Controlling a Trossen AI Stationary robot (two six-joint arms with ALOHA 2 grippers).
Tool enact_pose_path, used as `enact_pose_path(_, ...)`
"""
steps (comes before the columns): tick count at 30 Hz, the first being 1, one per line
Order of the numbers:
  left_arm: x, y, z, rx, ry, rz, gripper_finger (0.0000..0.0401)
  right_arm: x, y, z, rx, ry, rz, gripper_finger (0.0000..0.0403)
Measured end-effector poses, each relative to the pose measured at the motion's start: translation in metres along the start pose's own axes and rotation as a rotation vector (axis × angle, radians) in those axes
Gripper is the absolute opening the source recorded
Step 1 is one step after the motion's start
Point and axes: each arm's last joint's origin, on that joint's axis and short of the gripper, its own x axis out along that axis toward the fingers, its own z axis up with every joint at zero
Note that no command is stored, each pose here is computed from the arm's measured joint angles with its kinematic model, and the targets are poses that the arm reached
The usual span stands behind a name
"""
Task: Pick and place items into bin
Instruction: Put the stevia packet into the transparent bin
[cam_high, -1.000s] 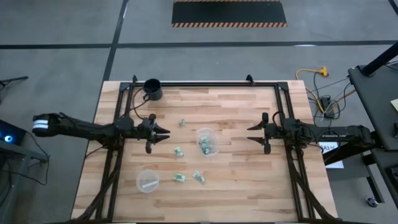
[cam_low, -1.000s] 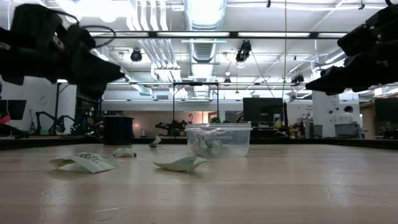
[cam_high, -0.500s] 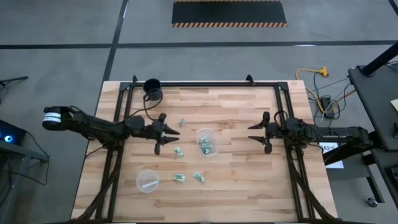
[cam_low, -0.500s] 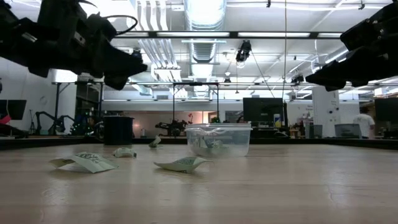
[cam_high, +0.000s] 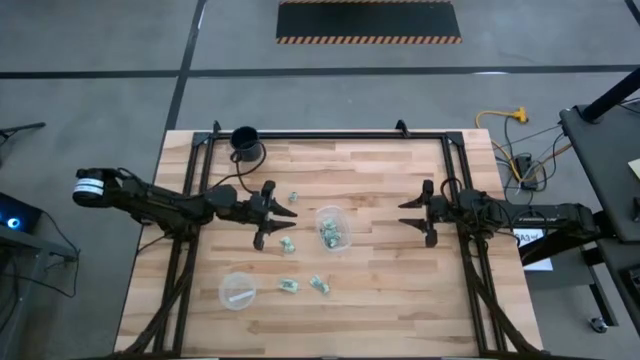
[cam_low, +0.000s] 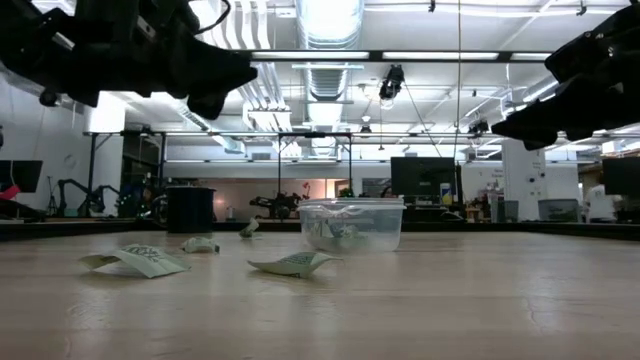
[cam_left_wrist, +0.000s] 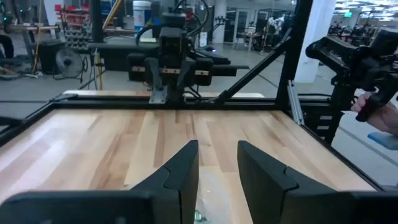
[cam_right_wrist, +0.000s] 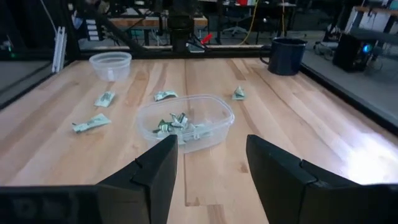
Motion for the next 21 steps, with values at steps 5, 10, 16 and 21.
enact_pose_path(5,0.004,0.0,0.003,0.014,-0.004,-0.005,0.0094,0.0,0.0,0.0,0.053,0.0,0.0,0.0183)
enact_pose_path(10,0.009,-0.001,0.011,0.093,-0.028,-0.055,0.0094,0.0,0.0,0.0,0.025,0.001,0.001,0.0183)
enact_pose_path(16,0.016,-0.003,0.027,0.211,-0.079,-0.076,0.0094,0.0,0.0,0.0,0.024,0.001,0.001,0.0183)
enact_pose_path(21,0.022,-0.002,0.03,0.224,0.025,-0.092,0.0094,0.0,0.0,0.0,0.021,0.0,0.0,0.0183)
